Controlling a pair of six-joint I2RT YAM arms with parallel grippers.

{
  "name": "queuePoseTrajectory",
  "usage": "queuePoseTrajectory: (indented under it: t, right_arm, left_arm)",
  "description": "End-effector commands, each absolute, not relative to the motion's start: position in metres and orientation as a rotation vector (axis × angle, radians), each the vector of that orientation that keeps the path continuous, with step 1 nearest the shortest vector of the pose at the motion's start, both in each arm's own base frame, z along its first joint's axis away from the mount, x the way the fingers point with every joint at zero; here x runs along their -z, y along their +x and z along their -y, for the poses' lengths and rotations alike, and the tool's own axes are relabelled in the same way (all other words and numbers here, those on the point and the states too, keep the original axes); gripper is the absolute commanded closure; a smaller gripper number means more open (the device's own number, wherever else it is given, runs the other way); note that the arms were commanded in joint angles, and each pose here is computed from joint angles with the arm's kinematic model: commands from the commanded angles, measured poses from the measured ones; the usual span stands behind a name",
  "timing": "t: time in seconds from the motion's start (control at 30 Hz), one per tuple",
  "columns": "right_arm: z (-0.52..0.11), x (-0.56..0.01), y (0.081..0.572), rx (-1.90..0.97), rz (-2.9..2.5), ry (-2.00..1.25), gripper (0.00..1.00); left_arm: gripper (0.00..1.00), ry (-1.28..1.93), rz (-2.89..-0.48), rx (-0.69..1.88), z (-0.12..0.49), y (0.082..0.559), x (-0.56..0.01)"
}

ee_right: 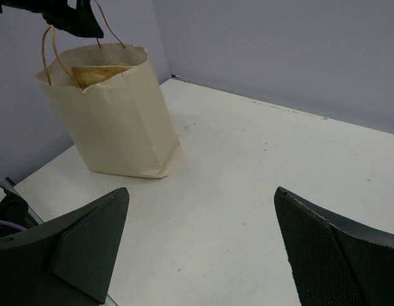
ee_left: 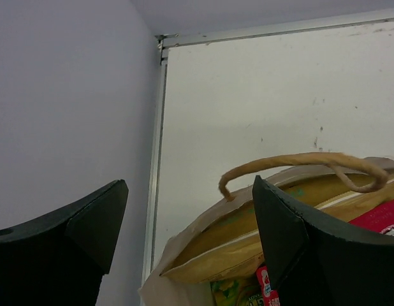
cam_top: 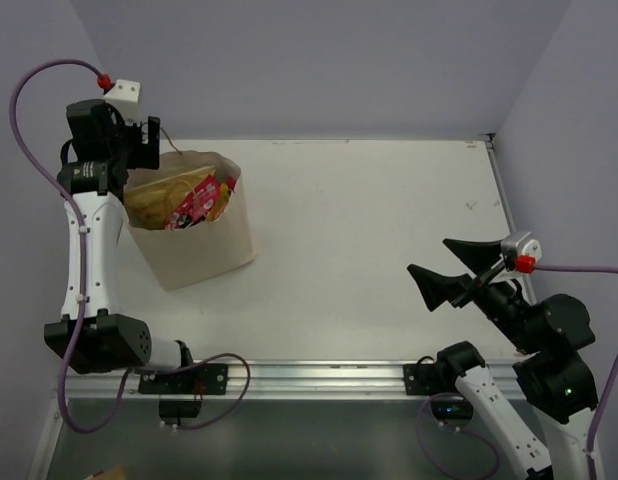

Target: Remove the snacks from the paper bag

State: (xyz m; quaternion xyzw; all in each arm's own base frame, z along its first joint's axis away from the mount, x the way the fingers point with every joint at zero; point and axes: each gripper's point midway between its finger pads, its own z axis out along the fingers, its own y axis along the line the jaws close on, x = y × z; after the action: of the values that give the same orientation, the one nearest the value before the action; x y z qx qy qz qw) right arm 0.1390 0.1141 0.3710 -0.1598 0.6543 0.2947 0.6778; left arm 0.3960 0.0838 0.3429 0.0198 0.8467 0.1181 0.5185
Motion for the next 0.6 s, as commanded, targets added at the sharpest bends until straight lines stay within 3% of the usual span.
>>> queuePoseTrajectory:
  t: [0.0,0.27,0.57]
  right_arm:
    - [-0.119,-0.371,0.139,-0.681,-1.458,-0.385,0.01]
    - [-0.123,-0.365,0.149,-0.675,-1.488,-0.394,0.01]
    - [-0.130,-0.361,0.158,-0.687,-1.521,-0.415,0.01]
  left_arm:
    - [0.14,0.281,-1.960,-0.193,-0.063,0.416,-0.347]
    - [0.15,0.411,-2.060,-0.029,-0.042,0.432,-0.301]
    - [0.34,0.439,-2.098,0.097,-0.024,0.419,-0.290]
